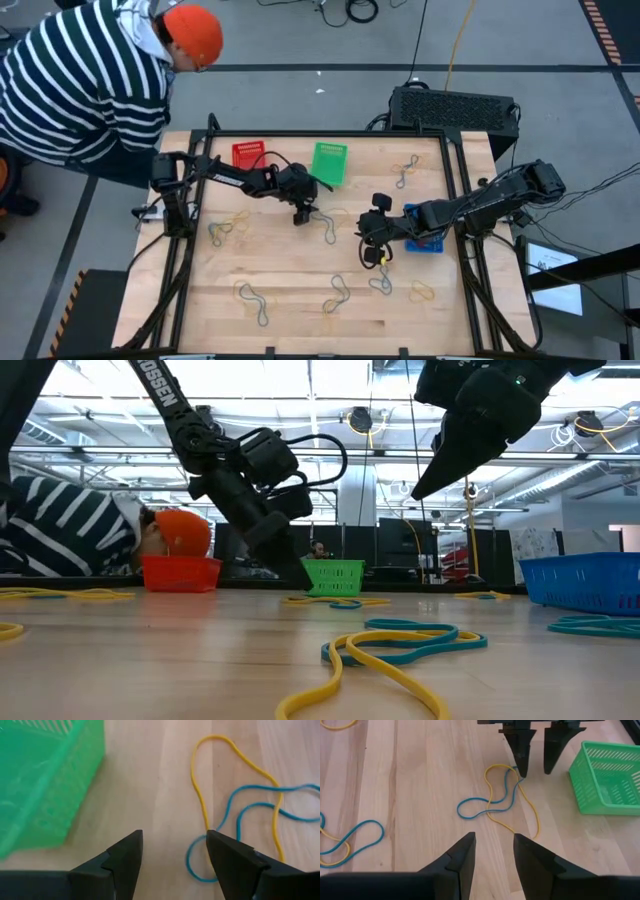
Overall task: Sort rubber bands into baskets
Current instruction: Put the blue rubber band into the red bin
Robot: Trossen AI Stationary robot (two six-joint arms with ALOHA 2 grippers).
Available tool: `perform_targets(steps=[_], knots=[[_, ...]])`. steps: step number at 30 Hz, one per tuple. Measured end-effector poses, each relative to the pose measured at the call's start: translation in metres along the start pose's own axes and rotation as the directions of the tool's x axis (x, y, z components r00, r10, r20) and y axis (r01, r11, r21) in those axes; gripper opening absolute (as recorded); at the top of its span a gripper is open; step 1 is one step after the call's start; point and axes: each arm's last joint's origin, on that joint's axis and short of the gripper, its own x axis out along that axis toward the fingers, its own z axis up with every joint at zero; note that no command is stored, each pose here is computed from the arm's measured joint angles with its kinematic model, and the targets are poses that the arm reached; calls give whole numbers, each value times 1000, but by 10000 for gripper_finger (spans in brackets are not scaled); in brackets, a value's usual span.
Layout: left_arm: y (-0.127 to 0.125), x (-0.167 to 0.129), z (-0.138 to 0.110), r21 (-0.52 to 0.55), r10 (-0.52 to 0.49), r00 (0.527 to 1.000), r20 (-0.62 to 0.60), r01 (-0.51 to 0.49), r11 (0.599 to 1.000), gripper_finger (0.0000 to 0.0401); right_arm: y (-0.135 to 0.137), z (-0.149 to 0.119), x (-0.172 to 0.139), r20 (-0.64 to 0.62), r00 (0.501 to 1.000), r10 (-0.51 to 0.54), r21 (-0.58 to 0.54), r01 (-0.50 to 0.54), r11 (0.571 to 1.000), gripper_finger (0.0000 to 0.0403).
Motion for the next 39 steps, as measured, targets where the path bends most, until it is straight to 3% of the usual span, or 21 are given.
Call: perform_targets(steps=[13, 21, 30, 36, 39], knots=[[-1, 0, -2, 17, 9, 1000, -20, -9, 1000, 217, 0, 0, 0, 0, 1000, 0, 0, 0, 1000, 125], [-7, 2, -10, 33, 30, 999, -35, -29, 999, 153, 0, 0, 0, 0, 1000, 0, 2, 0, 1000, 125], [-12, 3, -13, 35, 37, 999, -30, -36, 999, 109, 0, 0, 0, 1, 1000, 0, 2, 0, 1000, 125], [-12, 3, -14, 19, 36, 999, -34, -35, 999, 23, 0, 0, 0, 1, 1000, 0, -4, 0, 1000, 125], [-14, 3, -13, 22, 35, 999, -32, -35, 999, 8, 0, 0, 0, 1, 1000, 0, -5, 0, 1000, 125]])
